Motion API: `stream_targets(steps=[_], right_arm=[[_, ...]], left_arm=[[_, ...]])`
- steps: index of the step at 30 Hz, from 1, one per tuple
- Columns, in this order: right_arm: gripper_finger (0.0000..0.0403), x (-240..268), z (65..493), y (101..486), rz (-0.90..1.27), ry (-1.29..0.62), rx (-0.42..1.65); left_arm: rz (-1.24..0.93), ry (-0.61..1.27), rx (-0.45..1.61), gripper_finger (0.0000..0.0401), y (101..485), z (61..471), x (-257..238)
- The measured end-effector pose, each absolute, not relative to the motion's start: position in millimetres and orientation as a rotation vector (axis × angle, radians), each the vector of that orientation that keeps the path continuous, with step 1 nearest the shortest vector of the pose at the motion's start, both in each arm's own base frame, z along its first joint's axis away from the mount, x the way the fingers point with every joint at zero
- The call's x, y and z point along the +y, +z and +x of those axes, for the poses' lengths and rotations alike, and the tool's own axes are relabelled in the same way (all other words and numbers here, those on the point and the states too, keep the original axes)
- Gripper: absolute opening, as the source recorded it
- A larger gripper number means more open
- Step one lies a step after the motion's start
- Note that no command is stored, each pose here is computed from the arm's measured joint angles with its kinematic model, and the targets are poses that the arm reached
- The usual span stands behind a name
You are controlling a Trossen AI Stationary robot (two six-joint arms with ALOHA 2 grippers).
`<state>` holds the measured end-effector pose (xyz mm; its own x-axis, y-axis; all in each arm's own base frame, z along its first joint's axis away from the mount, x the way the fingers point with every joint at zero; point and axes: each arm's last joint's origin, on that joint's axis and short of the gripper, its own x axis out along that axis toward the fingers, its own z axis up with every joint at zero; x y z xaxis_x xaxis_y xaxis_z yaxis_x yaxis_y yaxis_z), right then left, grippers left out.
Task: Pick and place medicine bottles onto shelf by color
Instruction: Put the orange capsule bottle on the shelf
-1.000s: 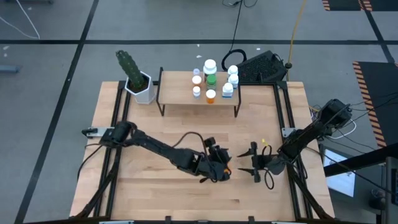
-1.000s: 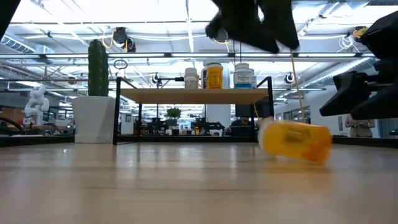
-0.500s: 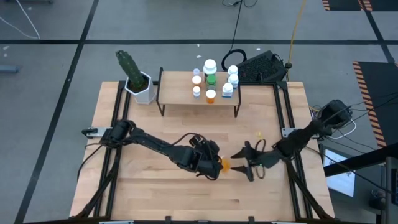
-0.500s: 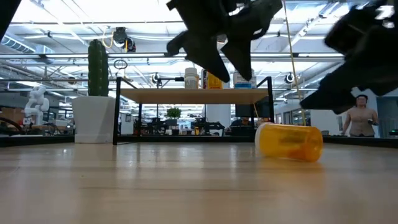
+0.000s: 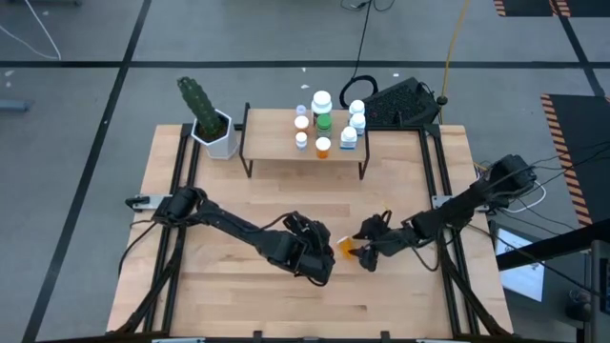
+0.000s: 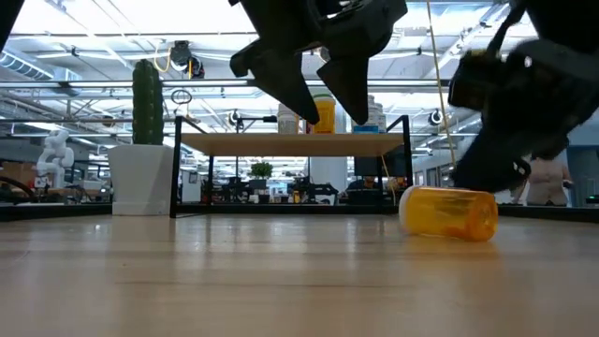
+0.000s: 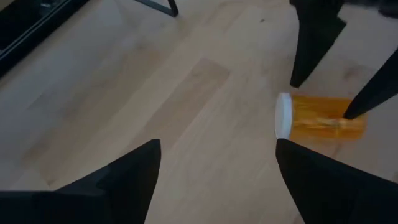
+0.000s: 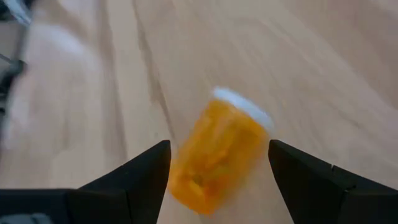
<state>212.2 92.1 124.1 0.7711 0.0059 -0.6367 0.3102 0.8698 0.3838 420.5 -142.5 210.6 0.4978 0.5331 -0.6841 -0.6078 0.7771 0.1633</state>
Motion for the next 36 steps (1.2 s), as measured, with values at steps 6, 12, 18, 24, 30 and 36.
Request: stream_targets(steps=[6, 12, 18, 24, 30, 36], right_arm=[[0.0263, 92.7, 217.3, 102.7, 0.506, -0.198, 0.738], [0.0245, 93.5, 219.0, 99.7, 0.431, -0.17, 0.74], [0.0179, 91.2, 216.8, 97.5, 0.303, -0.17, 0.729], [0.0163, 91.5, 203.6, 99.6, 0.309, -0.032, 0.5], [0.0179, 86.9, 176.5, 115.6, 0.23, 0.135, 0.163], [0.0173, 101.8, 177.4, 128.4, 0.062, 0.3, 0.052]], left_arm=[[-0.109, 0.694, 0.786, 0.0321, 210.7, 420.7, -142.6], [-0.106, 0.692, 0.786, 0.0321, 210.7, 420.8, -142.6], [-0.103, 0.681, 0.793, 0.0321, 210.6, 420.4, -144.1], [-0.038, 0.689, 0.747, 0.0321, 221.7, 410.7, -156.3], [0.121, 0.685, 0.537, 0.0321, 242.7, 404.7, -185.1], [0.194, 0.369, 0.366, 0.0321, 224.7, 425.3, -198.2]])
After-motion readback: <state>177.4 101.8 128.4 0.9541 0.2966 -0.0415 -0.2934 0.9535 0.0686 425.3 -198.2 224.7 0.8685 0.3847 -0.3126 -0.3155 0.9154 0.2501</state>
